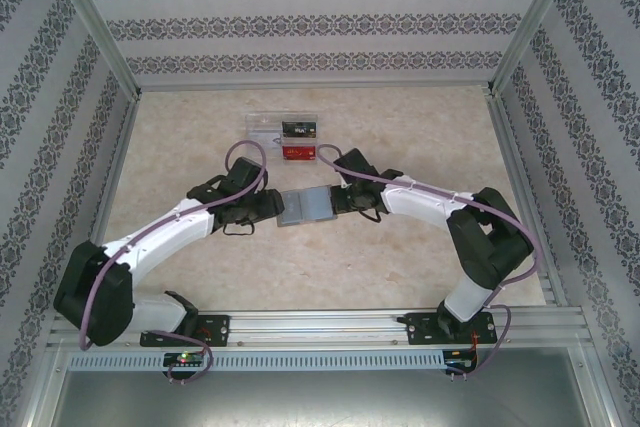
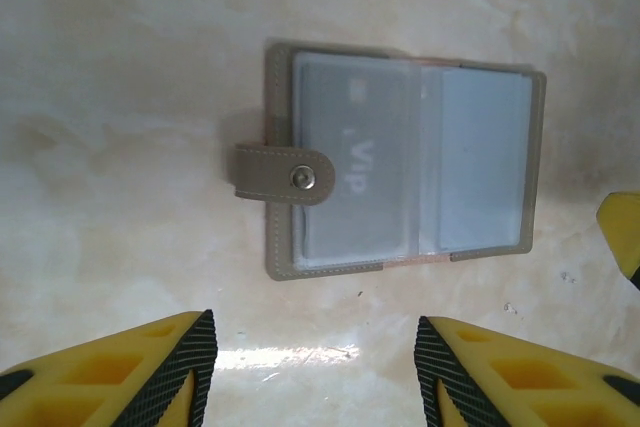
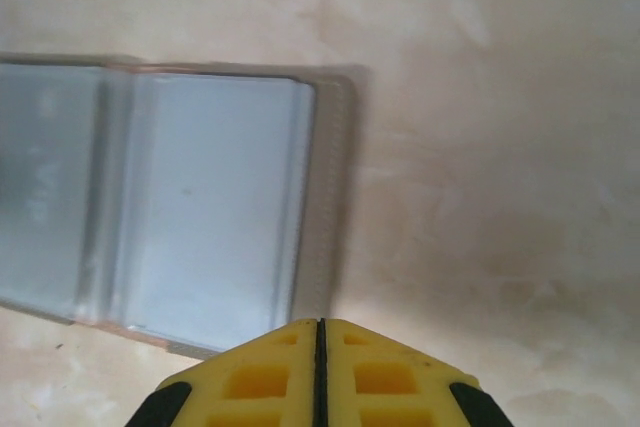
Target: Take the credit cards out of the card holder
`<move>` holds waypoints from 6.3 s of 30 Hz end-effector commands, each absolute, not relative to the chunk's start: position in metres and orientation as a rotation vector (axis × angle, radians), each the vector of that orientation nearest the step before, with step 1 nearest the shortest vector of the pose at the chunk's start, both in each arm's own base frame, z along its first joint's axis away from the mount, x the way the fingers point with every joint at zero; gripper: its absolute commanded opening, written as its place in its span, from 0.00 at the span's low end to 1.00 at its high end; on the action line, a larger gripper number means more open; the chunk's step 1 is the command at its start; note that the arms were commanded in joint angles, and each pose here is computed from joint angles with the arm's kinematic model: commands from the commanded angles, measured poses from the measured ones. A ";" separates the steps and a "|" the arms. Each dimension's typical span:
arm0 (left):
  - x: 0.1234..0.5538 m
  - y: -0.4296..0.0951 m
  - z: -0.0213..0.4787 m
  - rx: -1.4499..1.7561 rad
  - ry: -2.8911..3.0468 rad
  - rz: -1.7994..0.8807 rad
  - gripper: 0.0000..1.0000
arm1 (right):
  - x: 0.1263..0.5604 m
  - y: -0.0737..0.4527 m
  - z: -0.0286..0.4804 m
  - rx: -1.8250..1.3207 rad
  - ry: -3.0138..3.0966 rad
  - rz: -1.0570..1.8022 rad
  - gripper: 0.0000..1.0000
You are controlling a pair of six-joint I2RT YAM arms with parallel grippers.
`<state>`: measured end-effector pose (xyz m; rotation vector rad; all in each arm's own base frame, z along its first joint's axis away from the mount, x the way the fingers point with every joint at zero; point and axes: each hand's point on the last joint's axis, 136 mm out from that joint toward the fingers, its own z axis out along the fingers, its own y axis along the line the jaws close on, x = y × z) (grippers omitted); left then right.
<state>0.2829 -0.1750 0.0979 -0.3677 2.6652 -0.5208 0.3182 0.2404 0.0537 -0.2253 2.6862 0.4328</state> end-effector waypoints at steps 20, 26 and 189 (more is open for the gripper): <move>0.301 -0.216 0.066 -0.290 2.752 -0.594 0.47 | 0.319 0.257 0.008 -0.134 2.841 0.557 0.00; 0.302 -0.217 0.058 -0.276 2.783 -0.565 0.46 | 0.320 0.258 0.007 -0.136 2.848 0.558 0.00; 0.327 -0.211 0.063 -0.191 2.785 -0.578 0.31 | 0.352 0.295 0.070 -0.153 2.686 0.744 0.10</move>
